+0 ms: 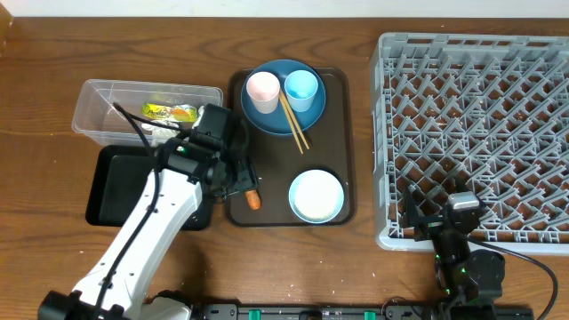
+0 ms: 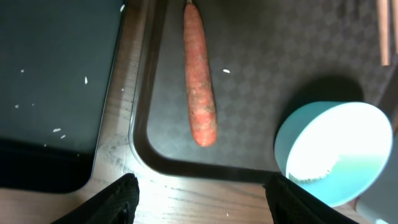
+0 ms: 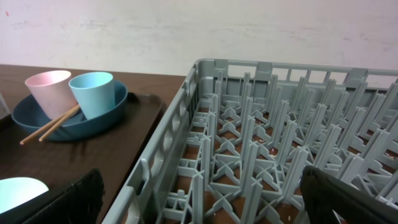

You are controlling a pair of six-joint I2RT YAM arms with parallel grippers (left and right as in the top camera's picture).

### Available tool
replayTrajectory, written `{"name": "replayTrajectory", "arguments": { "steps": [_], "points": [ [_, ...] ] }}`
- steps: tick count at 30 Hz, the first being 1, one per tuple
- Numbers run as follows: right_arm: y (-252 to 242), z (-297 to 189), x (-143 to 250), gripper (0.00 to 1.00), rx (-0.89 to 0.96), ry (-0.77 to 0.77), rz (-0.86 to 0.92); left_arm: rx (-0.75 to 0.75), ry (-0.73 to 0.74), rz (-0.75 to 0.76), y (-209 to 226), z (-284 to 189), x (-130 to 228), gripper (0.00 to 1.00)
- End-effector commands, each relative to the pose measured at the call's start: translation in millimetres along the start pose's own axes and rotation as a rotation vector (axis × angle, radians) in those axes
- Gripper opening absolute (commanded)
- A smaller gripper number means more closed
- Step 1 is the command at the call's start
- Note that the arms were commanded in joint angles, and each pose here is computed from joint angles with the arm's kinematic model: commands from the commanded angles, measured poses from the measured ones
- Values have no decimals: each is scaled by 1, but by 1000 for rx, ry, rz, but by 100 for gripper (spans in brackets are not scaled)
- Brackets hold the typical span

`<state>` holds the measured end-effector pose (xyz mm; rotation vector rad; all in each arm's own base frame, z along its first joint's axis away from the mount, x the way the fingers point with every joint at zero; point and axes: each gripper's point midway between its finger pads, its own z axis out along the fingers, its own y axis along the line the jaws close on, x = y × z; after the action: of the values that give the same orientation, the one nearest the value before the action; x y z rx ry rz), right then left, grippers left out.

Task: Sort waste into correct bins and load items into the dishwasher rack
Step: 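Move the left gripper over the orange carrot on the brown tray, then lower and close the left gripper on the carrot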

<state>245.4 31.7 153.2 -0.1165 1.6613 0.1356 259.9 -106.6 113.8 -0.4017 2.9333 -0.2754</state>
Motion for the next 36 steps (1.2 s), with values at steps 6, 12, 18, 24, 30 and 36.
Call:
{"name": "replayTrajectory", "arguments": {
  "steps": [6,12,18,24,30,36],
  "points": [
    [2,0,0,99,-7,-2,-12,-55,29,-21,13,31,7,68],
    [2,0,0,99,-6,-2,-12,-55,29,-42,16,50,9,67],
    [2,0,0,99,-6,-2,-12,-50,23,-56,17,64,8,67],
    [2,0,0,99,-6,-2,-12,-40,14,-38,10,69,6,66],
    [2,0,0,99,-7,-2,-12,-74,-46,-17,4,69,3,63],
    [2,0,0,99,-6,-2,-12,-119,-78,-14,5,71,3,63]
  ]
}}
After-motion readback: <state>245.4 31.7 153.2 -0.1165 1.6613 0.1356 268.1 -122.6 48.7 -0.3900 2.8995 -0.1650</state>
